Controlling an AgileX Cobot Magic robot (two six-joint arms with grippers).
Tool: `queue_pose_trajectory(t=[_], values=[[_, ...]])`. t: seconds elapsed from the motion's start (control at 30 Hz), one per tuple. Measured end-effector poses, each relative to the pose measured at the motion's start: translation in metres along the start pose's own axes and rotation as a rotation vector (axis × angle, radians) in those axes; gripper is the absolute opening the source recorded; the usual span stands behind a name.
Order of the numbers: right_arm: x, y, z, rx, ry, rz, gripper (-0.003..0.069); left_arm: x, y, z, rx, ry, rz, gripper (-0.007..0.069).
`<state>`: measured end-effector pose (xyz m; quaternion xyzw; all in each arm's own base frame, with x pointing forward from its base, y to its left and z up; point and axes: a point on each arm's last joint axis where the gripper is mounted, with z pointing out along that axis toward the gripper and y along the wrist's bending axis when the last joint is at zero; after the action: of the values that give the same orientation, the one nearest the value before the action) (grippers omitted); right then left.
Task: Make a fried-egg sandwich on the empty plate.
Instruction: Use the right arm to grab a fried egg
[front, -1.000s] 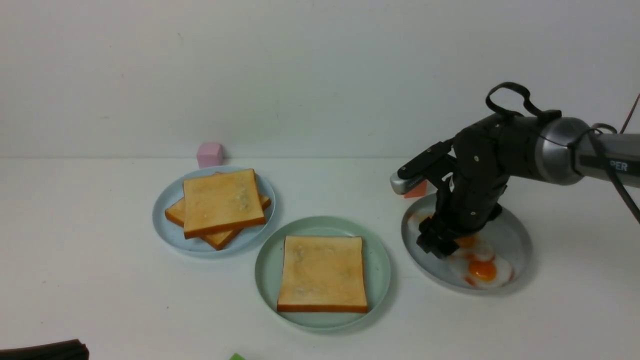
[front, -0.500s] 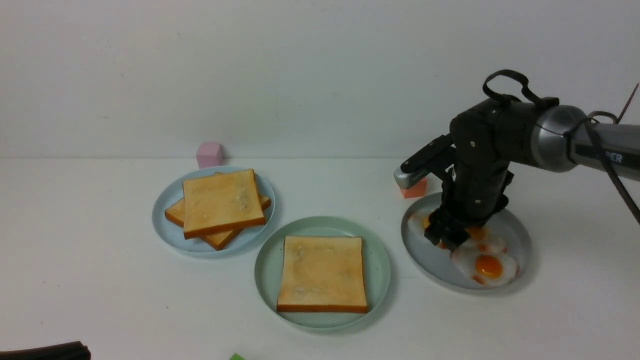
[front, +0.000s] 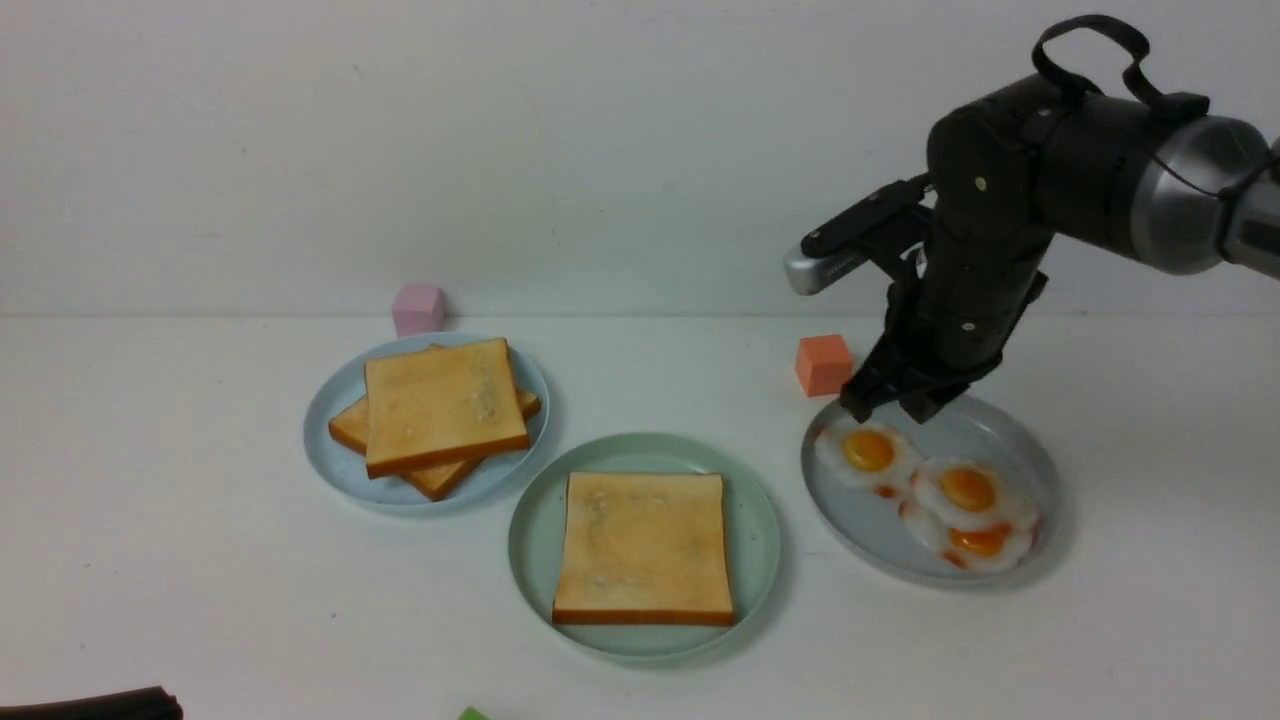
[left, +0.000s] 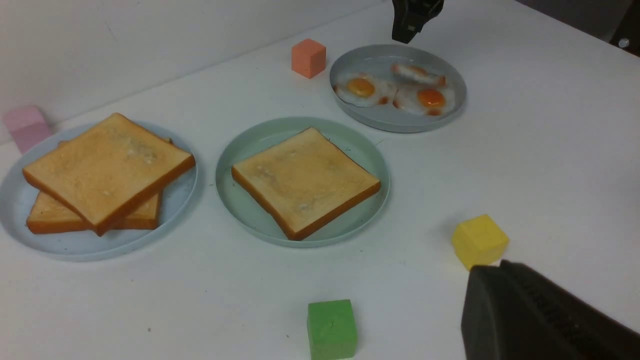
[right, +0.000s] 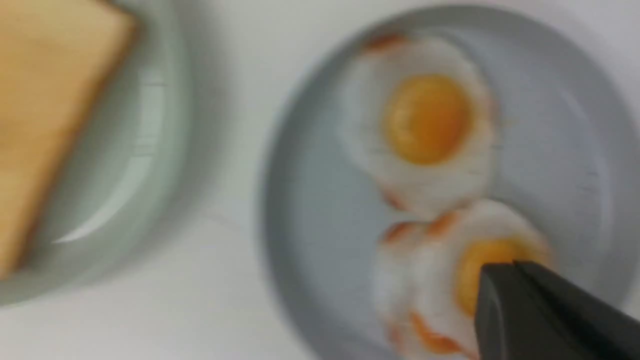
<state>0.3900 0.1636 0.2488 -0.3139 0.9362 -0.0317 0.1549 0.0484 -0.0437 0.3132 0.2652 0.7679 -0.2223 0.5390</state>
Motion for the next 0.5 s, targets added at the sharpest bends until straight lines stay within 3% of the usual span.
queue_pose_trajectory(t=[0.07, 0.17, 0.3, 0.5], values=[[-0.006, 0.023, -0.006, -0.017, -0.024, -0.059, 0.0006, 0.000, 0.000, 0.000, 0.000, -0.002, 0.000, -0.0013], [-0.011, 0.034, -0.007, 0.030, -0.047, -0.076, 0.0006, 0.000, 0.000, 0.000, 0.000, -0.004, 0.000, -0.0013], [-0.007, 0.017, -0.008, 0.153, -0.014, -0.007, 0.0006, 0.000, 0.000, 0.000, 0.000, 0.005, 0.000, -0.0013], [0.009, -0.007, 0.001, 0.099, 0.064, 0.104, 0.0028, 0.001, 0.000, 0.000, 0.000, 0.015, 0.000, -0.0013]])
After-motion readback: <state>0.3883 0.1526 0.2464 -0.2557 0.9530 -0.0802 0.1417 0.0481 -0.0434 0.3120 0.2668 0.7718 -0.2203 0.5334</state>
